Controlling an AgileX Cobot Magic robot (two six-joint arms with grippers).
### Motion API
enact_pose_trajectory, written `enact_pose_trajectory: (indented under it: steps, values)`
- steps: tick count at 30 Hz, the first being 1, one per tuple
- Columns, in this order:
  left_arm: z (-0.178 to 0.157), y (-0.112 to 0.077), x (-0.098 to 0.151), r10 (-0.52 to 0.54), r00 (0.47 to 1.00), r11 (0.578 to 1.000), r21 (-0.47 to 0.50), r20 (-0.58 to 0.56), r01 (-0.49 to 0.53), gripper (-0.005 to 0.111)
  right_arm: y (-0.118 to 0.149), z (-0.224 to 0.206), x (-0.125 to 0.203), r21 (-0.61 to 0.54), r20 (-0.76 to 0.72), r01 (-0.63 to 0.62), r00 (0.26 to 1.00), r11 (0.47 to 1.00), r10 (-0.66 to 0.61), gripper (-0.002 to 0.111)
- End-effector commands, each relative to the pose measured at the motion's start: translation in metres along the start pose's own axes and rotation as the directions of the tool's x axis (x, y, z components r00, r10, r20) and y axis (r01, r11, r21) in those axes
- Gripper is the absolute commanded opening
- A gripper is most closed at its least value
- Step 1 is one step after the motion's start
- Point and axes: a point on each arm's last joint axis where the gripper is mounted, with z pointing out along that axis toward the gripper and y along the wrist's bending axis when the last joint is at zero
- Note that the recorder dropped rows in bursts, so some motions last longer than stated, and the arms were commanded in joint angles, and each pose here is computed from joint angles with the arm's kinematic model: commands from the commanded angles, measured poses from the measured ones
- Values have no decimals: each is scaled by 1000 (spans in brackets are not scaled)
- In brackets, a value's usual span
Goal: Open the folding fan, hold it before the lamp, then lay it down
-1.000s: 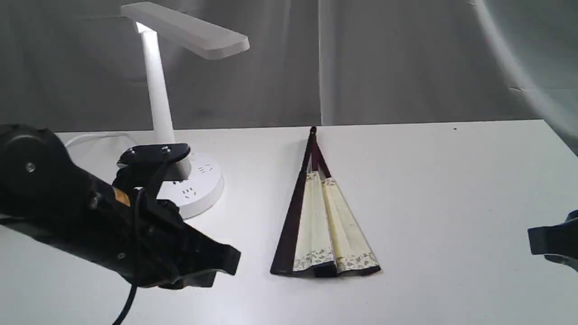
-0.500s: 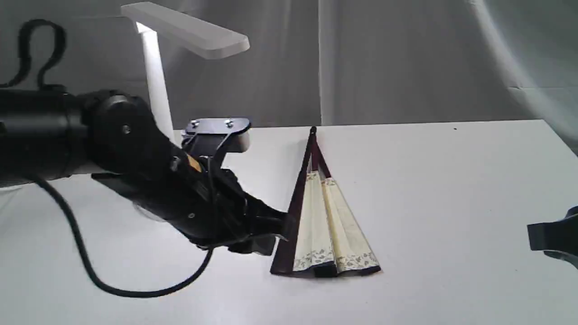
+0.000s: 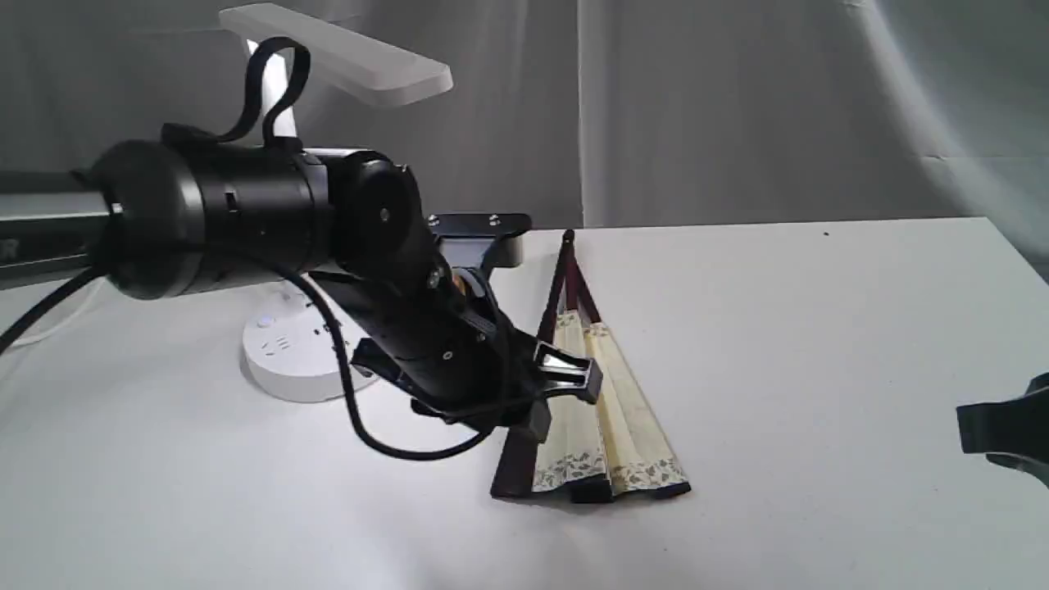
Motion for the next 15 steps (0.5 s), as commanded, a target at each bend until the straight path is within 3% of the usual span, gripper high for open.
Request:
enact_pose_trajectory:
  steps: [1,7,10,15]
  values:
    - [1,-8,-11,-14,1000,1000,26,12,14,48,0,0,-3,-2,16,-1,1000,1000,1,30]
    - [17,-22,-28,20,999,999,37,35,-21,49,0,0,-3,-2,16,2,1000,1000,-2,30]
    - [27,-26,-37,58,997,998,-2,55,-58,49,0,0,-3,-2,16,2,1000,1000,-2,30]
    - [47,-20,-45,-4,998,997,-78,67,10,49,0,0,-3,-2,16,2,1000,1000,-2,30]
